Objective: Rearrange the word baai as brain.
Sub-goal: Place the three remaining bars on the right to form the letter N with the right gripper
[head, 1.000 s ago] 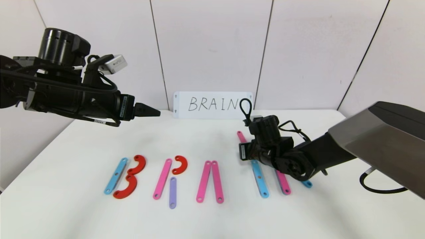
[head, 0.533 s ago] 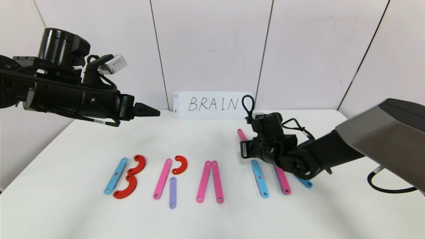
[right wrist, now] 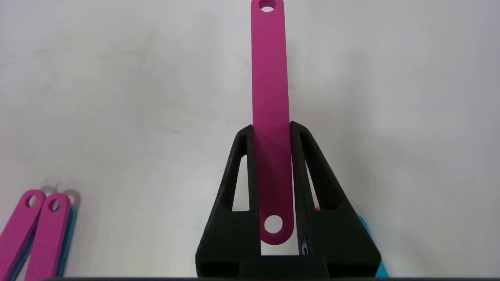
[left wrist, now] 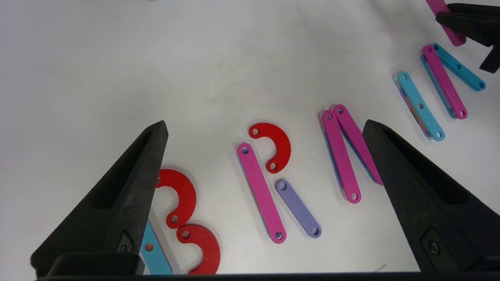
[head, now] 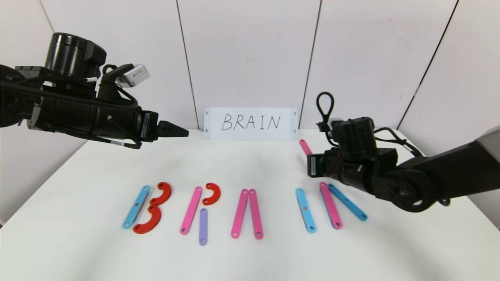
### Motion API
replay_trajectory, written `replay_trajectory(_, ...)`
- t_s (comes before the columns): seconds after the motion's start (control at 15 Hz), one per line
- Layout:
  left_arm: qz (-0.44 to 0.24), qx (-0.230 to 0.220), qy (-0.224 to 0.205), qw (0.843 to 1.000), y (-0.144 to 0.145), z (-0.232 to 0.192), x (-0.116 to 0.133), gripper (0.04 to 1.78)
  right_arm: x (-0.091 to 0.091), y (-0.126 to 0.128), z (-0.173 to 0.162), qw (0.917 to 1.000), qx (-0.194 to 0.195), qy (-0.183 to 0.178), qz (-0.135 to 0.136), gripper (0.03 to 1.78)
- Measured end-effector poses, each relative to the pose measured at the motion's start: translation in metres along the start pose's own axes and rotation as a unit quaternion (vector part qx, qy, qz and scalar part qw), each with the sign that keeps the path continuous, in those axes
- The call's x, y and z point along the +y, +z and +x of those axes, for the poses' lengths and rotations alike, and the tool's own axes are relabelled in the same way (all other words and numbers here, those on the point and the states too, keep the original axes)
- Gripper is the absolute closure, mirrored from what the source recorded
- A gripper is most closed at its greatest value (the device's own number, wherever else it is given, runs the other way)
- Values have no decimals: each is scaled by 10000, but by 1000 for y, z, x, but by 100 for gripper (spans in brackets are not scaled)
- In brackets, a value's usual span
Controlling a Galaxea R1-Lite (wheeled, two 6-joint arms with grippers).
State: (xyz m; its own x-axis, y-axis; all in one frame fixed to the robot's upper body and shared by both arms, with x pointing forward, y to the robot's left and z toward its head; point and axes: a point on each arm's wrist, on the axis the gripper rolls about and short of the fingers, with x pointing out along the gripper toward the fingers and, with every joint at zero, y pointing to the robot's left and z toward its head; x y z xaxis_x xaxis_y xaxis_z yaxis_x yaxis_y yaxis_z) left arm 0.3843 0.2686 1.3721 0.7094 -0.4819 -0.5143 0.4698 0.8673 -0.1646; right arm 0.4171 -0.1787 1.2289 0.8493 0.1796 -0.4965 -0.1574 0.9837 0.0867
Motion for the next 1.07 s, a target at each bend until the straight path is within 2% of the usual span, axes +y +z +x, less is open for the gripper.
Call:
replay_trajectory(0.27, 2, -12, -7, 10000, 0, -1, -1, 8, -37, -15, -29, 9990, 210, -335, 190, 154)
replay_trajectory(0.53, 18, -31, -17, 10000, 0, -3, -2, 8, -64, -32, -41, 9969, 283, -626, 380, 154)
replay_trajectory(0.8, 26, -17, -40, 10000, 0, -3, -4, 8, -84, -47, -47, 9957, 495, -589, 524, 154)
replay_trajectory(1.07, 33, -19, -42, 10000, 0, -3, -4, 8, -93, -55, -47, 9939, 649, -626, 631, 154)
